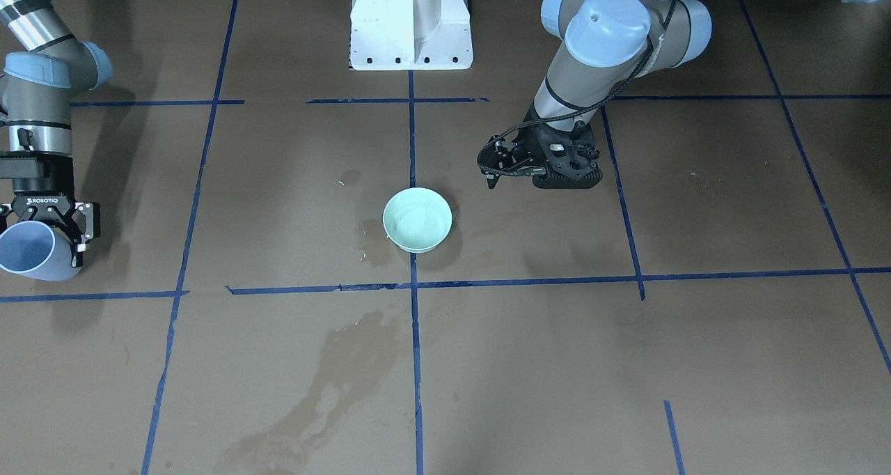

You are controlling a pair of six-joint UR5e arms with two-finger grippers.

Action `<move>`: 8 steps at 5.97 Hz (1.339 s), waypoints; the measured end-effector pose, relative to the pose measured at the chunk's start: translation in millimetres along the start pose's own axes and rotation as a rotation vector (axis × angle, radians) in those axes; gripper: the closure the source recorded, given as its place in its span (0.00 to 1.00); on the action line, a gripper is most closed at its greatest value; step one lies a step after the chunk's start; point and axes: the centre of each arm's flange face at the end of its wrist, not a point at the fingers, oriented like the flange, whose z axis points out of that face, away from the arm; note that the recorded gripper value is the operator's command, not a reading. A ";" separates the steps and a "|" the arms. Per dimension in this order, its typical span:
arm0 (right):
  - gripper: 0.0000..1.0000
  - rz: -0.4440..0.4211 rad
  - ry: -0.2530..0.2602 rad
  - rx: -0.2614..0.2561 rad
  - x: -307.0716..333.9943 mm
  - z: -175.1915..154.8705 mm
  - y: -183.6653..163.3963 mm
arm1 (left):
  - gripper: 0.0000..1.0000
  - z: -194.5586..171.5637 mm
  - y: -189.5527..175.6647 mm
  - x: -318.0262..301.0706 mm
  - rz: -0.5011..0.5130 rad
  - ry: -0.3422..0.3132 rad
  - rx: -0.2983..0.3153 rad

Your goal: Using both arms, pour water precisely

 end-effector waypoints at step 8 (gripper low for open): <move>0.01 0.027 -0.057 -0.001 -4.2 -5.7 2.7 | 0.00 0.9 0.0 -1.1 -0.001 -0.002 -0.001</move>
